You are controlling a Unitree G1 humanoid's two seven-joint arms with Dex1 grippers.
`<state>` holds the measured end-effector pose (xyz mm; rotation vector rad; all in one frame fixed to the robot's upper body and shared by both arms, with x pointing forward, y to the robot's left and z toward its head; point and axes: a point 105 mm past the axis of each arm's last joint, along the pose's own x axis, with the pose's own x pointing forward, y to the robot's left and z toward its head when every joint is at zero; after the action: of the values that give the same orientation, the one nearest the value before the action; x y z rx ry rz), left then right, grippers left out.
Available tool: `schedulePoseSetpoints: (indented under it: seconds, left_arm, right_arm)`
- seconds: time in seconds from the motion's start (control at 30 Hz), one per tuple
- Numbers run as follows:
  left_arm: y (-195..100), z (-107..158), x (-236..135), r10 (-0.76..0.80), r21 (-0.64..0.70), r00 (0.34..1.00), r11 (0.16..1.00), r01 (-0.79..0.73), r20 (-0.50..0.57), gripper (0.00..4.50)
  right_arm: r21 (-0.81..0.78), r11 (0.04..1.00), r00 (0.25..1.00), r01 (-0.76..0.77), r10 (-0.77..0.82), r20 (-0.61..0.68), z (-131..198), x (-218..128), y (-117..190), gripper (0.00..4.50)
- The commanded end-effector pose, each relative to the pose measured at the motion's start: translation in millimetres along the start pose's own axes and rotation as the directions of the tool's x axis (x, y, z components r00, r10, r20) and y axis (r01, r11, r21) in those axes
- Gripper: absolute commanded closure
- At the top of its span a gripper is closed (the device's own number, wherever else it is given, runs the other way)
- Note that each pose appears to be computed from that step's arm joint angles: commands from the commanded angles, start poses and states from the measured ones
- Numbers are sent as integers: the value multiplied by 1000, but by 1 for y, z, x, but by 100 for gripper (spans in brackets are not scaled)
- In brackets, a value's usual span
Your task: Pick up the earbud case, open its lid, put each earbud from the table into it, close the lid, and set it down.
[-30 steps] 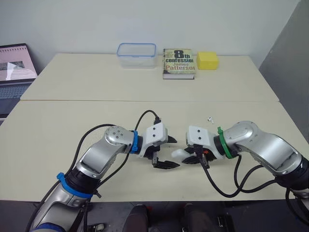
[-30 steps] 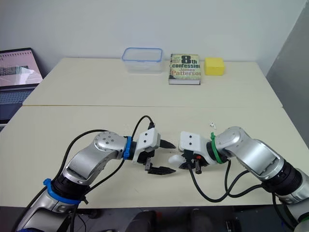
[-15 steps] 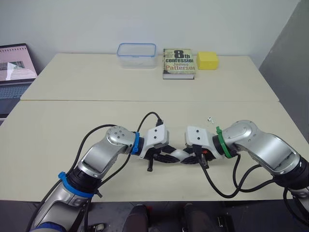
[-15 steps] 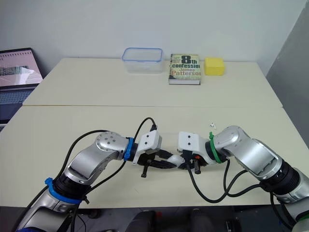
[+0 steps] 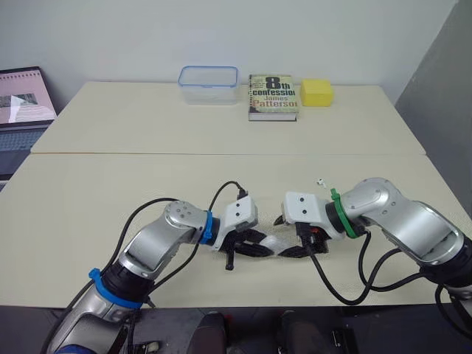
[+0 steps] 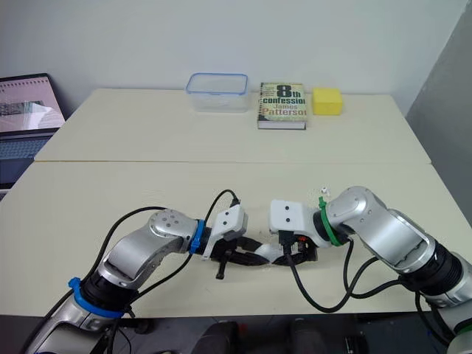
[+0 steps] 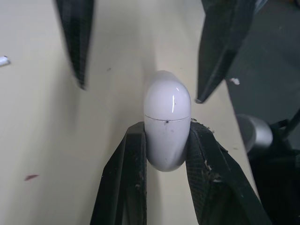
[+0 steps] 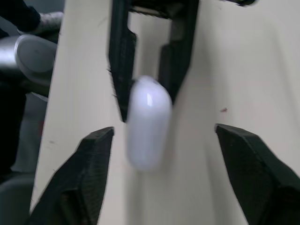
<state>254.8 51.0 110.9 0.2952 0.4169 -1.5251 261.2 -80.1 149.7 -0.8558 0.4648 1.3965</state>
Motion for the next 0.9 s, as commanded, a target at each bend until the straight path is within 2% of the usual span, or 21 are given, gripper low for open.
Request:
schedulePoseSetpoints:
  seconds: [0.03,0.17,0.27,0.43,0.67,0.9]
  left_arm:
    - [0,10,-12,44,-27,992,999,-41,115,375]
    - [1,10,-23,82,-97,947,994,-55,309,375]
    - [5,11,-27,139,-145,896,986,-85,422,375]
    - [7,17,-23,161,-72,871,987,-144,465,375]
    - [4,23,-17,122,20,873,989,-149,472,375]
    - [0,21,-16,103,59,883,988,-146,457,375]
  right_arm:
    - [-92,992,997,81,-82,-12,2,-24,-8,91]
    - [-203,964,985,171,-160,70,11,-41,-15,91]
    - [-184,959,965,215,-180,191,23,-45,-13,91]
    - [-152,970,956,190,-148,252,34,-38,-3,91]
    - [-124,963,944,238,-200,261,37,-26,-18,91]
    - [-111,961,942,253,-218,255,35,-29,-28,91]
